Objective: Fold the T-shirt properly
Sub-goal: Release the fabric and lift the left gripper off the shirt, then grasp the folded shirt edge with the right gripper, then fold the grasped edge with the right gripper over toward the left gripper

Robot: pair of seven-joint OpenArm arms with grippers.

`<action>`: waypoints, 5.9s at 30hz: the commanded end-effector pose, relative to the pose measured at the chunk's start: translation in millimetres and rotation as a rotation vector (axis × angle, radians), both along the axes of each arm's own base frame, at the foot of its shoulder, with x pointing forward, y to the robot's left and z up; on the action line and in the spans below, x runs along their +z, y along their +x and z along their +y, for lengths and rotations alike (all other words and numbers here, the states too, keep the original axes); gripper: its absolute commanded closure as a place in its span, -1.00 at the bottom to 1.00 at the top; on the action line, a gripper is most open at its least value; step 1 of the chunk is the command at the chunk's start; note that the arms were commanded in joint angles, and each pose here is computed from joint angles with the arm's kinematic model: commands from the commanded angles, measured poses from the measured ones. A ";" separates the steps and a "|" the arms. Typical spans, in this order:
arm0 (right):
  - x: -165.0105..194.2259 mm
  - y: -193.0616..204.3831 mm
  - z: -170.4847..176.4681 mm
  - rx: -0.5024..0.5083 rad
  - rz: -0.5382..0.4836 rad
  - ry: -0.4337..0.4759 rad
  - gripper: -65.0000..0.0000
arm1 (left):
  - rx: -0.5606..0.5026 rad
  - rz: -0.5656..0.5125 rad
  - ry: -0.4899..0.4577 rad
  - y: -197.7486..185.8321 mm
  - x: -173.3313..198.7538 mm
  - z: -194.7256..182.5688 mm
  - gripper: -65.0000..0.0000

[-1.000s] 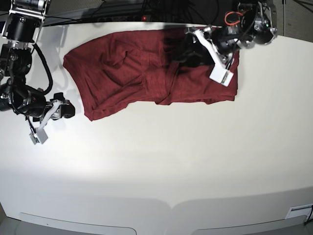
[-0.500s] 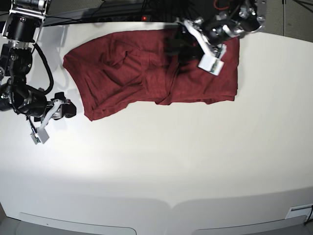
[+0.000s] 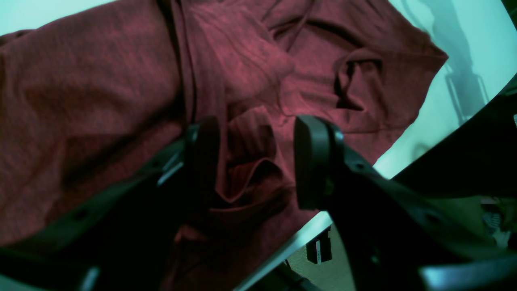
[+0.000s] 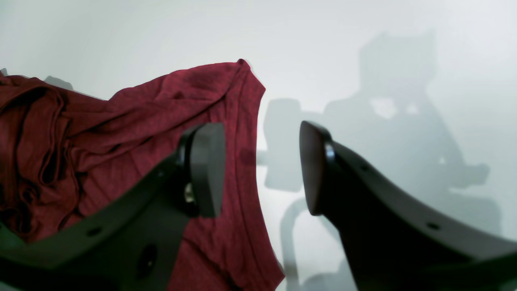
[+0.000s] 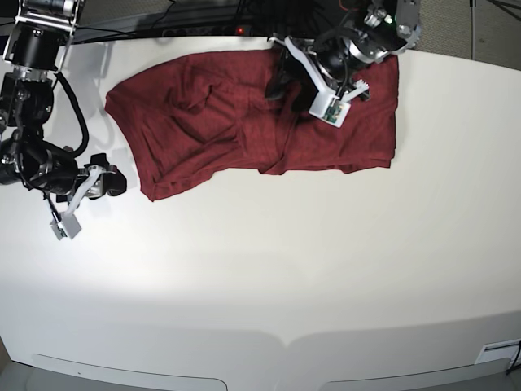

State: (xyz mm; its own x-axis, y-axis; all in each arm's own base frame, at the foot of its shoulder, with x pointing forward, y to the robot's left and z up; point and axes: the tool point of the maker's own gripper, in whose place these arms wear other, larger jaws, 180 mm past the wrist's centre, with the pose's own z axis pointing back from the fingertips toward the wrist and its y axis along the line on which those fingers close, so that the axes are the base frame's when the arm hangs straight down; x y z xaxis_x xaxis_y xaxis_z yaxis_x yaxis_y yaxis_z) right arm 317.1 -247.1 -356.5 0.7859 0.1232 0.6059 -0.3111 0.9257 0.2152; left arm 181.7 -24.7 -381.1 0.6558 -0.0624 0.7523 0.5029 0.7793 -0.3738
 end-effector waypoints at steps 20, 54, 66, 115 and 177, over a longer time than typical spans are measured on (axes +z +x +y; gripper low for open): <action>18.8 12.5 -4.2 0.002 -0.068 -0.004 0.07 | 0.074 0.032 -0.026 -19.3 -1.9 -0.4 0.25; 19.0 12.7 -4.2 0.001 -0.070 -0.003 0.07 | 0.088 -0.227 0.090 14.2 56.9 5.4 1.00; 22.0 12.5 1.8 0.010 -0.074 0.035 0.07 | 0.201 -0.042 0.157 0.6 -15.3 17.8 1.00; -38.4 -50.8 34.7 0.306 0.240 -0.113 -0.21 | 0.480 -0.136 0.425 53.0 34.6 126.2 -0.14; -74.9 -105.9 65.5 0.320 0.512 0.118 0.29 | 0.471 -0.198 0.327 60.6 47.1 115.7 -0.14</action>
